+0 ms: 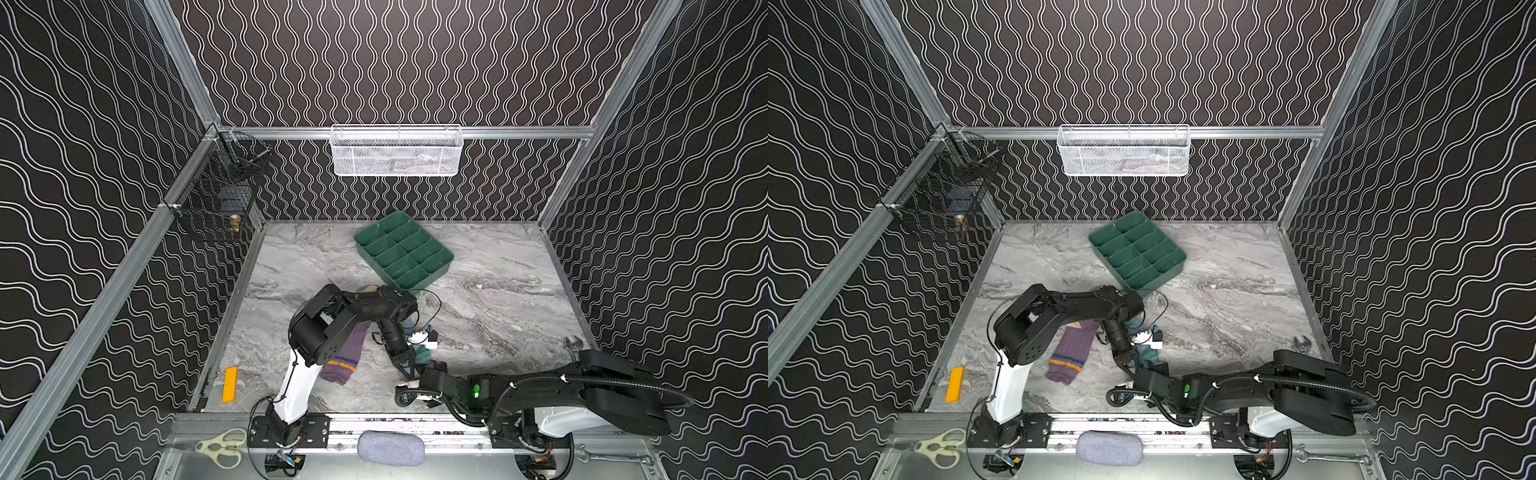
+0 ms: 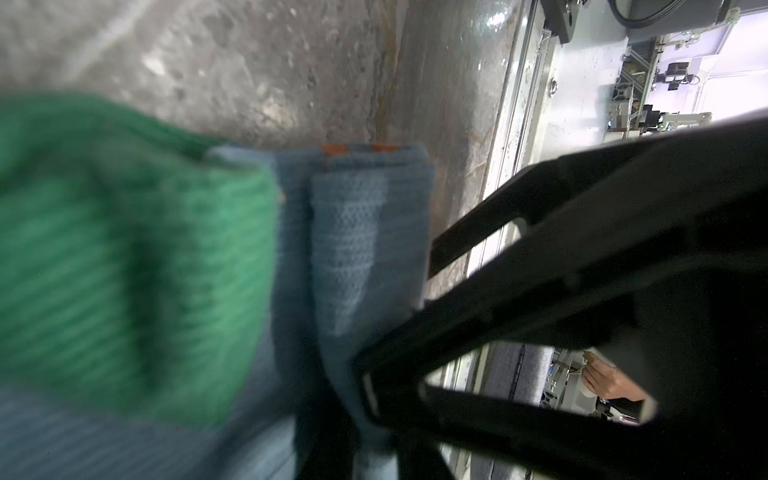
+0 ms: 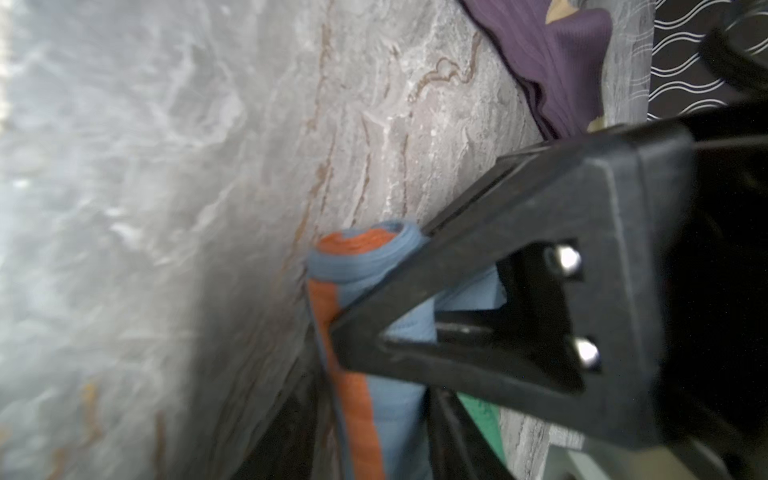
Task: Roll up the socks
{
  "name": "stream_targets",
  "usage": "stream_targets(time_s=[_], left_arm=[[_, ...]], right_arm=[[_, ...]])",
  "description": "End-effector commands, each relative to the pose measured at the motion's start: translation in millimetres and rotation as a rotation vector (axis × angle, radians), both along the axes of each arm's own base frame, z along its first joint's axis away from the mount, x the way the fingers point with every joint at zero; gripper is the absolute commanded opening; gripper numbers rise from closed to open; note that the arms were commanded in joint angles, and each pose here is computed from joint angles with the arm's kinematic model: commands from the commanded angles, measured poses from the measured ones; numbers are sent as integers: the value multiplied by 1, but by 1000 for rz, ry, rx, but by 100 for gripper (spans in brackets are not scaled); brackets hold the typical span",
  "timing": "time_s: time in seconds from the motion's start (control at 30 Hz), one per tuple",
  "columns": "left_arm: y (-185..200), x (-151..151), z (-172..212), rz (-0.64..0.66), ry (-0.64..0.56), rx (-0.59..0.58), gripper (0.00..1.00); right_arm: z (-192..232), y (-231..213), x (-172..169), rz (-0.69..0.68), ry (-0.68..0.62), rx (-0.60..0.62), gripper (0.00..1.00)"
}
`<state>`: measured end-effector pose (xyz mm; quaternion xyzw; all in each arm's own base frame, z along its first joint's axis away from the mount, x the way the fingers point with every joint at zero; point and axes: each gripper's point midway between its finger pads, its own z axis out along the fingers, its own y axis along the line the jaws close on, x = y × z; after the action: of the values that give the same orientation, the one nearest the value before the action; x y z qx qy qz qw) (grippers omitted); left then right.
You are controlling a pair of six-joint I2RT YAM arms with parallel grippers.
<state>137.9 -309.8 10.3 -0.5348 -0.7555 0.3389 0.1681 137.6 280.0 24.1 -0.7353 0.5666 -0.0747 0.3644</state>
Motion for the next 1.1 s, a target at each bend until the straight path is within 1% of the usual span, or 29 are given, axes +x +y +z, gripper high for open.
stream_targets(time_s=[0.0,0.07,0.1,0.23,0.3,0.43,0.5,0.6,0.7,0.73,0.77,0.8,0.83,0.87,0.93,0.97,1.03,1.07], left_arm=[[40,44,-46,-102,-325,233,0],[39,48,-42,-97,-347,233,0],[38,49,-38,-95,-356,227,2],[30,58,-17,-72,-423,179,22],[25,61,-3,-60,-459,142,30],[17,63,27,-22,-525,66,39],[15,64,41,3,-554,28,41],[17,66,64,43,-627,-22,42],[27,77,94,117,-762,-49,41],[33,82,107,145,-824,-55,35],[39,86,128,182,-897,-80,30],[44,88,147,210,-958,-105,28],[52,88,169,246,-1029,-140,27],[59,88,187,271,-1084,-169,28],[78,77,235,314,-1217,-274,35],[87,70,251,322,-1270,-317,38],[105,53,283,312,-1371,-409,47],[111,43,292,287,-1401,-447,51]], right_arm=[[-11,0,-7,22,50,-38,31],[-17,-4,-10,10,84,-74,23],[-20,-6,-12,1,108,-90,18],[-25,-16,-23,-37,201,-141,6],[-27,-21,-25,-77,234,-156,0],[-32,-34,-35,-127,308,-214,0],[-30,-36,-35,-176,326,-211,0],[-28,-42,-41,-202,369,-235,0],[-24,-43,-45,-226,408,-238,0],[-22,-42,-48,-223,428,-239,0],[-20,-41,-51,-221,454,-240,0],[-17,-38,-54,-218,486,-237,0],[-15,-36,-57,-223,530,-230,0],[-12,-32,-58,-218,563,-225,0],[-7,-27,-54,-229,600,-208,0],[-6,-26,-54,-229,626,-204,0],[-3,-24,-49,-245,683,-195,0],[-3,-23,-49,-249,710,-198,0]])
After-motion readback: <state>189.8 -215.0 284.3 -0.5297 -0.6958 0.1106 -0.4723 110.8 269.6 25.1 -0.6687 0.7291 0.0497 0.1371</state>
